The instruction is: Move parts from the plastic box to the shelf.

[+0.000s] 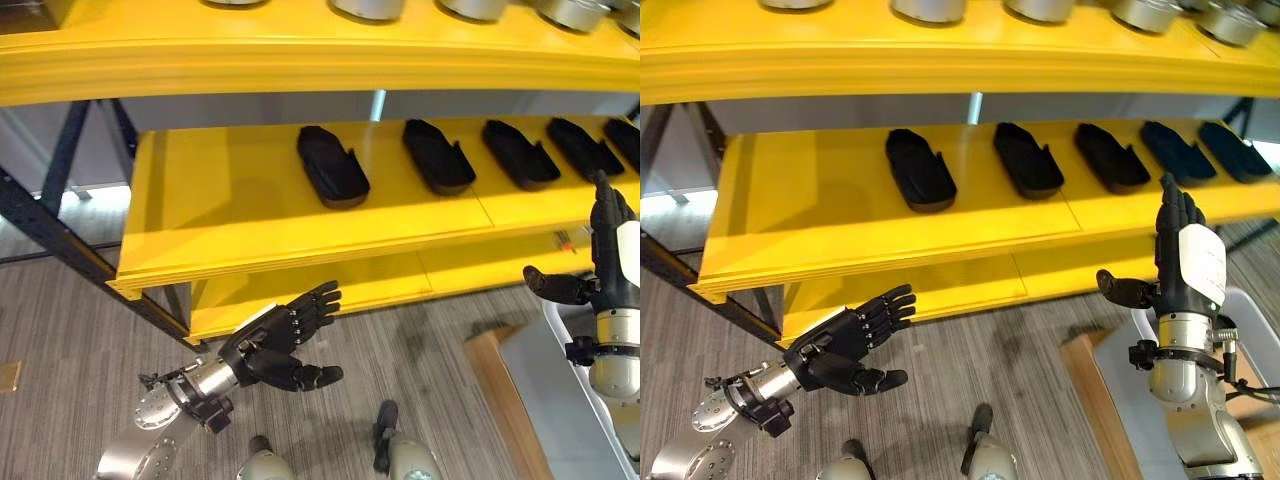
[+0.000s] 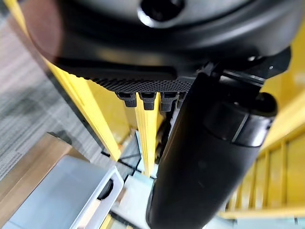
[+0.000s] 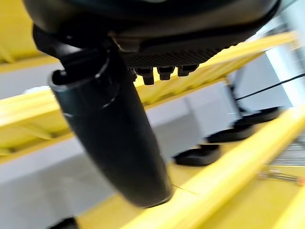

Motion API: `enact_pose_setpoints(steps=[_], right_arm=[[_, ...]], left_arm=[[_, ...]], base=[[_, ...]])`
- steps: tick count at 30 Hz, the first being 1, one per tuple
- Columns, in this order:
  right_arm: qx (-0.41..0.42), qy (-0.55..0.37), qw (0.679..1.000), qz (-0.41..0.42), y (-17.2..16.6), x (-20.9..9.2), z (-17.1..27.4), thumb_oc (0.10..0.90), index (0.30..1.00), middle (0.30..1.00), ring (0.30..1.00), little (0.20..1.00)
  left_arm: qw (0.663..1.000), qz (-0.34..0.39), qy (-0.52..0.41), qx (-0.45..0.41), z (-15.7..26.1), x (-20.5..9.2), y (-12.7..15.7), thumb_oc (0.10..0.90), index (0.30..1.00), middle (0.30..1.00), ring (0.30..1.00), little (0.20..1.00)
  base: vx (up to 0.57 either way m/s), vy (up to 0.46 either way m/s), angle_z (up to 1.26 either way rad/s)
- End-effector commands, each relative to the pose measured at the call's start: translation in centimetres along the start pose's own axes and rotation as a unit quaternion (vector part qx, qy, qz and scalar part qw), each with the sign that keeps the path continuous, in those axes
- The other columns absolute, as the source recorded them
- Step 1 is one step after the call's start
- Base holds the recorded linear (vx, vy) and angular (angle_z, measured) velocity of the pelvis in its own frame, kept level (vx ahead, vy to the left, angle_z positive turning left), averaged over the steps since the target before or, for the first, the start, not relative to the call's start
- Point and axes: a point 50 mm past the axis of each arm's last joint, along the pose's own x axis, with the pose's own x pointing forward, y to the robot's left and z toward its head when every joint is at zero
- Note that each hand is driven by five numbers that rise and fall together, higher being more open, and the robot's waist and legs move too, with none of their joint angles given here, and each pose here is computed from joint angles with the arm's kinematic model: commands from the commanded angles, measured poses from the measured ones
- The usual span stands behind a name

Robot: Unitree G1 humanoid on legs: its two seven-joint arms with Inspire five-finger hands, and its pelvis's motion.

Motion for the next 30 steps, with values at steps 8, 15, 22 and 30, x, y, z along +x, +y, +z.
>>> enact_pose_setpoints(steps=[8,15,22,30], right_arm=[[-0.076,-0.101,0.981,-0.144,-5.1,5.2,4.2,0.9,1.0,1.0,1.0,1.0],[-0.134,-0.102,0.972,-0.163,-7.1,5.2,3.1,0.9,1.0,1.0,1.0,1.0],[-0.156,-0.062,0.967,-0.192,-7.1,6.0,1.4,0.9,1.0,1.0,1.0,1.0],[-0.122,-0.208,0.958,-0.153,-4.6,7.2,6.6,0.9,1.0,1.0,1.0,1.0]], left_arm=[[0.991,0.005,-0.13,-0.037,3.4,-0.4,-0.6,0.9,1.0,1.0,1.0,1.0],[0.991,-0.006,-0.127,-0.048,3.1,-0.4,-0.5,0.9,1.0,1.0,1.0,1.0],[0.975,-0.08,-0.195,-0.063,4.0,1.9,-2.3,0.9,1.0,1.0,1.0,1.0],[0.952,-0.104,-0.284,-0.055,7.2,7.5,-4.2,0.9,1.0,1.0,1.0,1.0]], base=[[0.01,-0.273,-1.03],[0.0,-0.267,-0.5],[-0.03,-0.25,-0.23],[-0.02,-0.222,-0.34]])
